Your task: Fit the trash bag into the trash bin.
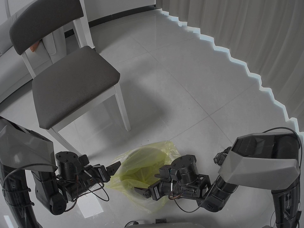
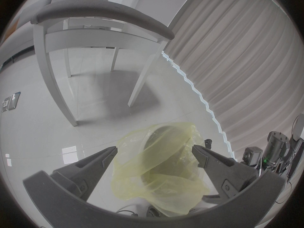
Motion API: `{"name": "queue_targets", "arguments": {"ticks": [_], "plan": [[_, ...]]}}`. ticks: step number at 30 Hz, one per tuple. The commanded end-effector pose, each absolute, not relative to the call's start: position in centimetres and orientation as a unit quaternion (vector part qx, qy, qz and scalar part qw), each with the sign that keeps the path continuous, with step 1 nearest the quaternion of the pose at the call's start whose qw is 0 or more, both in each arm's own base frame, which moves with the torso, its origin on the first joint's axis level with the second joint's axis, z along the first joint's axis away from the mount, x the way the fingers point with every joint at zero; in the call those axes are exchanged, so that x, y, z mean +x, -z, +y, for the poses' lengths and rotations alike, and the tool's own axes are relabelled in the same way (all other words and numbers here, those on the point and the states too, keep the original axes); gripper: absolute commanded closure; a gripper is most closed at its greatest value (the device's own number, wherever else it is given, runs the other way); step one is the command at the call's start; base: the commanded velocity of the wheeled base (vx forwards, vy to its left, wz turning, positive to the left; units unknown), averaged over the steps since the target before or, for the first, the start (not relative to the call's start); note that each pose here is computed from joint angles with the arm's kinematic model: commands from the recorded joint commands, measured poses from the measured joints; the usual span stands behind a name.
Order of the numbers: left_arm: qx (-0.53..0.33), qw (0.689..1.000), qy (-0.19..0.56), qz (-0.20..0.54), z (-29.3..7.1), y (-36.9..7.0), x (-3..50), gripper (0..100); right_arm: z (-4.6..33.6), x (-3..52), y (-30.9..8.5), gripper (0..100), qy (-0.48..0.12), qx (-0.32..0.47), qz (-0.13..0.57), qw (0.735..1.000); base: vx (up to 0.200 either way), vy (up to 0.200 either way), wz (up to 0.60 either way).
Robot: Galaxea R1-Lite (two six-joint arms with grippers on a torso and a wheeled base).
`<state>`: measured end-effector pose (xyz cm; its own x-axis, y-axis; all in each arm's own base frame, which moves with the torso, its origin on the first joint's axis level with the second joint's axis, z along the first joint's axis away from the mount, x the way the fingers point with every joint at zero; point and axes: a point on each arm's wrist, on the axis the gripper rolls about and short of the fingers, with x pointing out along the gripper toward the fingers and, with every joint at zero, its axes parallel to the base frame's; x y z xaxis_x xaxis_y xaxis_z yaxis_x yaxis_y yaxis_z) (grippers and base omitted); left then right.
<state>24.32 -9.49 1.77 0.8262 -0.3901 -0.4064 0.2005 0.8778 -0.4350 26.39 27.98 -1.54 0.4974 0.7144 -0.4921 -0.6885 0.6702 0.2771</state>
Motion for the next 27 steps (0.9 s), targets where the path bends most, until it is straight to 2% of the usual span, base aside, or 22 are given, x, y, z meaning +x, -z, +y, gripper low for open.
{"name": "queue_targets", "arguments": {"ticks": [1,10,20,25,27], "plan": [[-0.19,0.937,0.169,0.241,-10.4,-1.7,24.5,0,29.8,26.4,3.8,0,-0.419,0.02,0.308,0.854,0.0,0.0,0.0],[-0.191,0.939,0.166,0.234,-10.2,-1.8,24.9,0,32.1,22.0,4.3,0,-0.46,0.021,0.353,0.814,0.0,0.0,0.0],[-0.19,0.936,0.166,0.245,-10.3,-1.1,25.1,0,31.3,18.6,3.9,0,-0.482,0.009,0.386,0.786,0.0,0.0,0.0],[-0.186,0.935,0.162,0.253,-10.5,-0.2,25.6,0,31.1,18.8,3.7,0,-0.478,0.012,0.382,0.791,0.0,0.0,0.0],[-0.185,0.934,0.16,0.26,-10.6,0.5,25.9,0,30.0,20.6,1.5,0,-0.464,0.034,0.357,0.81,0.0,0.0,0.0]]}}
